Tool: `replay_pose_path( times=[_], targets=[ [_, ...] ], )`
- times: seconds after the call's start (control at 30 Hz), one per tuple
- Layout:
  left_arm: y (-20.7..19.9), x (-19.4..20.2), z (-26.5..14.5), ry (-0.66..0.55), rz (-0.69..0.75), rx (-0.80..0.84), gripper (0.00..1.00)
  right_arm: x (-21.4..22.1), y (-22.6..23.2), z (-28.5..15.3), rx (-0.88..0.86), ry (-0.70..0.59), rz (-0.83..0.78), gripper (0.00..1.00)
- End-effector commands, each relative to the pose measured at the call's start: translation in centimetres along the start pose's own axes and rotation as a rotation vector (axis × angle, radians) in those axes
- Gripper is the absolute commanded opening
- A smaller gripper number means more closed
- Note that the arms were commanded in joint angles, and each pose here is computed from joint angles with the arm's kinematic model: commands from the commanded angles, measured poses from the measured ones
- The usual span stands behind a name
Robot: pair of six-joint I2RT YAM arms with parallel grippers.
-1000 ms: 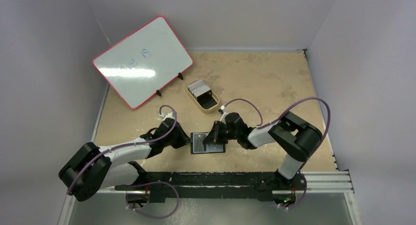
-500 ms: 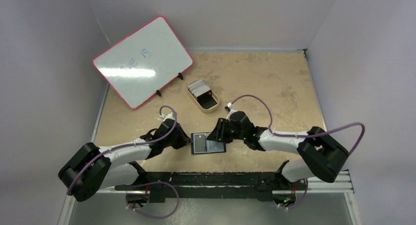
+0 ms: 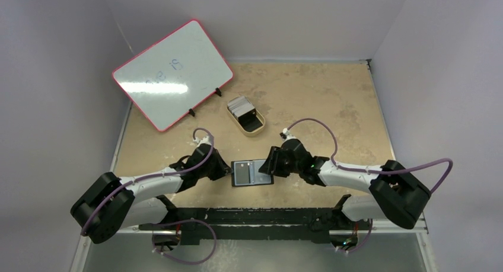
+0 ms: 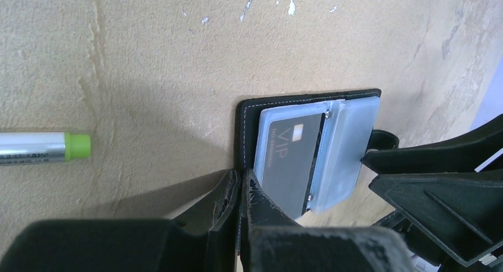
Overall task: Put the credit cards into the card holder
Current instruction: Close the card holder at the center of the board.
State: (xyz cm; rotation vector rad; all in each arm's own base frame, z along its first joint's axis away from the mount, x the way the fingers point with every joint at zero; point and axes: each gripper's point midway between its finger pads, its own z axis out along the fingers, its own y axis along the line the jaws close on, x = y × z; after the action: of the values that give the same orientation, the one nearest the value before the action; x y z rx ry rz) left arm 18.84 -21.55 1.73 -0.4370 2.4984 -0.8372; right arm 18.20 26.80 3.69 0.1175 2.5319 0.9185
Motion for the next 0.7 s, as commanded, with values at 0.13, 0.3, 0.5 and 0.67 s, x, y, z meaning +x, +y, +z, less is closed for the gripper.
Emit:
replay_pose_path(
  times=[0.13,0.3,0.5,0.67],
  targets=[
    [-4.9,0.4,-1.0,0.05,-0.045,0.206,0.08,-2.9,-0.6,-1.5,0.138,-0.09,-0.082,0.46],
    [-7.8,0.3,-1.9,0.072,-0.085,0.34,0.15,-4.2,-0.7,-3.0,0.197,-0.118,-0.117,0.43],
    [-9.2,0.0,-2.2,0.073,-0.076,0.395,0.19,-4.5,-1.8,-4.6,0.264,-0.134,-0.132,0.41],
    [-10.9,0.0,-2.1,0.092,-0.064,0.443,0.2,-4.1,-2.5,-4.8,0.292,-0.118,-0.138,0.44]
  ],
)
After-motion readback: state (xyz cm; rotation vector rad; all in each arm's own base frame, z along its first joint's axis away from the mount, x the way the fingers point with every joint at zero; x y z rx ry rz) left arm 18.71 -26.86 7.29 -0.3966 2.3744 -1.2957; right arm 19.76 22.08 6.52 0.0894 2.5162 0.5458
